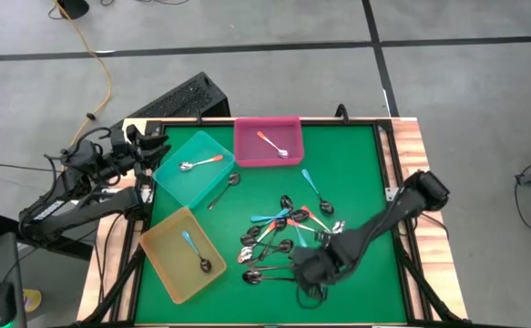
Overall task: Sort silverware by color (type)
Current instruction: Put the blue spoon into the orange bin
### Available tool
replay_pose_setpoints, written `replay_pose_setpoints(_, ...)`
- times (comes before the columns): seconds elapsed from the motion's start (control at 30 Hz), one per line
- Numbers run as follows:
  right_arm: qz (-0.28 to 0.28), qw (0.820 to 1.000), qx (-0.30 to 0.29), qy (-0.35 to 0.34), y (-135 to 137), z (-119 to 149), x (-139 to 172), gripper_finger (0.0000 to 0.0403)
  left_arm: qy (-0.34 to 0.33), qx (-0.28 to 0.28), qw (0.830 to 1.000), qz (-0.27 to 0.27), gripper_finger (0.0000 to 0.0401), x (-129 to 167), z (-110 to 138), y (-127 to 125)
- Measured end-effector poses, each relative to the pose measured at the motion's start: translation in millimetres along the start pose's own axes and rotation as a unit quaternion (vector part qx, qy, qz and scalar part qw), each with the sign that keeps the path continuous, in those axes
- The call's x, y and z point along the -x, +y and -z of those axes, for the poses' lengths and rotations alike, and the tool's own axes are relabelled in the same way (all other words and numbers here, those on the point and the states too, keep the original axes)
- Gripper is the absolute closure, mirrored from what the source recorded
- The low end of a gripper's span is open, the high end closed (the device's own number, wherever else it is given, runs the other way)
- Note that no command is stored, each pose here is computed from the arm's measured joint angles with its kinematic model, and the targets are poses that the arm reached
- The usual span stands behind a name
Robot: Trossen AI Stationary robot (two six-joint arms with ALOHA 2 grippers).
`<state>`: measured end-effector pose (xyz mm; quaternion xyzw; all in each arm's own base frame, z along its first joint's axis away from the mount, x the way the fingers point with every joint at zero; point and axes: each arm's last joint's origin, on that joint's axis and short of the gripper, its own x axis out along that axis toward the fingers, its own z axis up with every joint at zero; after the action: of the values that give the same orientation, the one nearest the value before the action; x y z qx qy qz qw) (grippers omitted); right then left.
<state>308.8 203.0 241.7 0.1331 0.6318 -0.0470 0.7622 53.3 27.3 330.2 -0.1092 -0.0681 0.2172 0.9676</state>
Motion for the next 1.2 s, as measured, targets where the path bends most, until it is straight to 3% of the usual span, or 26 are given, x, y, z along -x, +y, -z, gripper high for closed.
replay_pose_setpoints(0.23, 0.001, 1.000, 0.028, 0.003, 14.2, 2.8, -24.2, 0.0321, 0.006, 0.001, 1.000, -0.002, 0.0243, 0.0, 1.3, 0.4)
replay_pose_setpoints(0.47, -0.005, 0.994, 0.092, -0.051, 19.9, -4.2, -25.1, 0.0321, 0.007, 0.001, 1.000, -0.003, 0.0243, 0.0, 1.4, 0.4)
replay_pose_setpoints(0.77, 0.051, 0.994, 0.057, -0.078, 4.4, -15.9, -25.4, 0.0315, 0.007, -0.004, 1.000, -0.004, 0.0243, 0.0, 1.5, 0.5)
replay_pose_setpoints(1.03, 0.113, 0.990, 0.024, -0.080, -9.4, -18.1, -25.0, 0.0245, -0.003, -0.008, 0.999, -0.042, 0.0243, 0.1, 0.6, 2.6)
replay_pose_setpoints(1.2, 0.117, 0.983, -0.050, -0.131, -23.1, -14.9, -30.6, 0.0192, -0.004, -0.008, 0.999, -0.041, 0.0243, 0.1, 0.6, 2.6)
